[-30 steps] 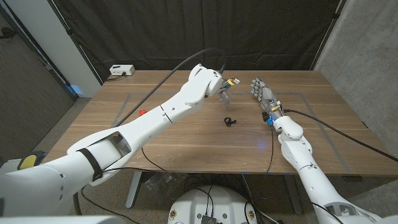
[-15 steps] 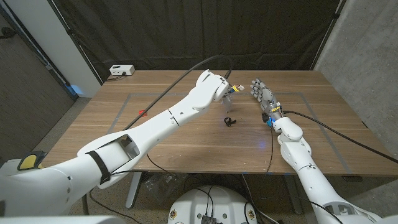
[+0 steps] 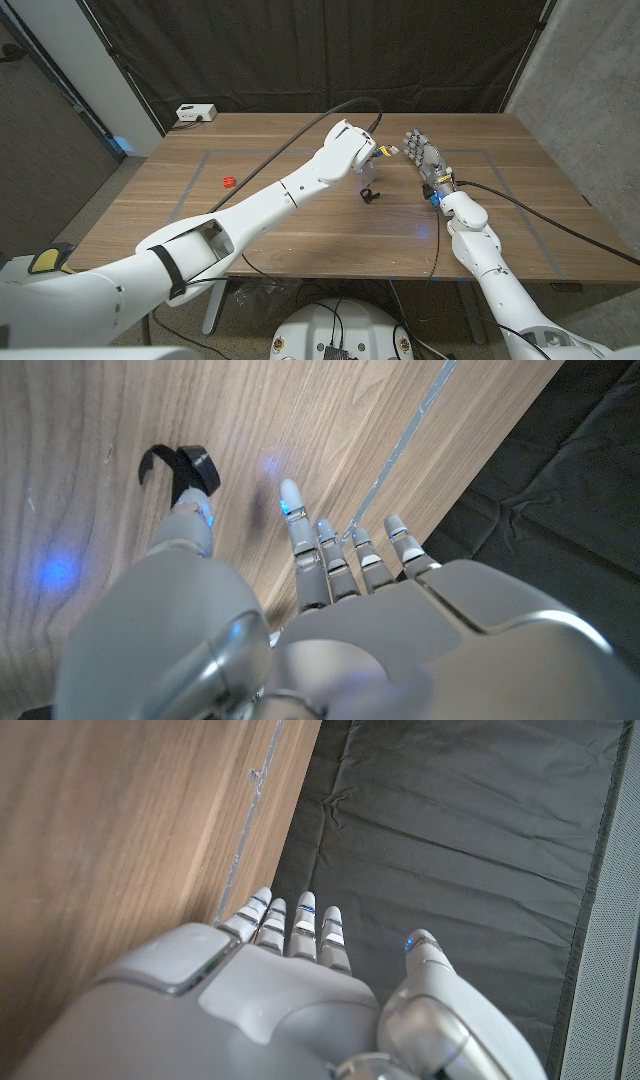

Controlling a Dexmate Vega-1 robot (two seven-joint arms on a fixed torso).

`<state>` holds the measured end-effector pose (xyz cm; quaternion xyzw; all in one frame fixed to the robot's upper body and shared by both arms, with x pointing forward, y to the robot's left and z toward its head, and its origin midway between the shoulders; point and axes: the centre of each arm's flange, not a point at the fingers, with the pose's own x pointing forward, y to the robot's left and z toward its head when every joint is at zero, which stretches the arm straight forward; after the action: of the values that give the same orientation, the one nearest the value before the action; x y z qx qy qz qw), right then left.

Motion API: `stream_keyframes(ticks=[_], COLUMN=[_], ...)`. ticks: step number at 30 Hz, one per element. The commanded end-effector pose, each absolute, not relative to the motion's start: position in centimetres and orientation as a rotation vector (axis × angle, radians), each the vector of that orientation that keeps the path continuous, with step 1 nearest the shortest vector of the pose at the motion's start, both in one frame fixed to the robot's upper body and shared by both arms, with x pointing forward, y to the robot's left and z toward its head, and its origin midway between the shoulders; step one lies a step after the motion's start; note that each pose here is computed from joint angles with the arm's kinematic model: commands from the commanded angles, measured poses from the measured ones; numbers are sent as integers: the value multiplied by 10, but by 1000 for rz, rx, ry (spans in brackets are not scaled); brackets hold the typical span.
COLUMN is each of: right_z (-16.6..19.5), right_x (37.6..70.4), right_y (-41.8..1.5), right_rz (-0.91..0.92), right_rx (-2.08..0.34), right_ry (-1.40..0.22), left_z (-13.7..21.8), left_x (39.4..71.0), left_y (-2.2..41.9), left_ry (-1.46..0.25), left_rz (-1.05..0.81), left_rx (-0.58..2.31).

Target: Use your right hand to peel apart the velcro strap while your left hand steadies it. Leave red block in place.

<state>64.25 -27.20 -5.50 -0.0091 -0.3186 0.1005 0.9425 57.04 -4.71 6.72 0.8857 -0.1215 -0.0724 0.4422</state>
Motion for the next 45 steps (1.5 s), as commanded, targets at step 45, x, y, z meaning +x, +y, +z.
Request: stream_keyframes(ticks=[45], right_z=[-70], right_x=[651], right_y=[-286], right_rz=[211], right_rx=[8], right_ry=[-644], left_z=[28], left_x=[577], left_y=[-71], left_ry=[-321], left_rz=[-75], left_rx=[2315])
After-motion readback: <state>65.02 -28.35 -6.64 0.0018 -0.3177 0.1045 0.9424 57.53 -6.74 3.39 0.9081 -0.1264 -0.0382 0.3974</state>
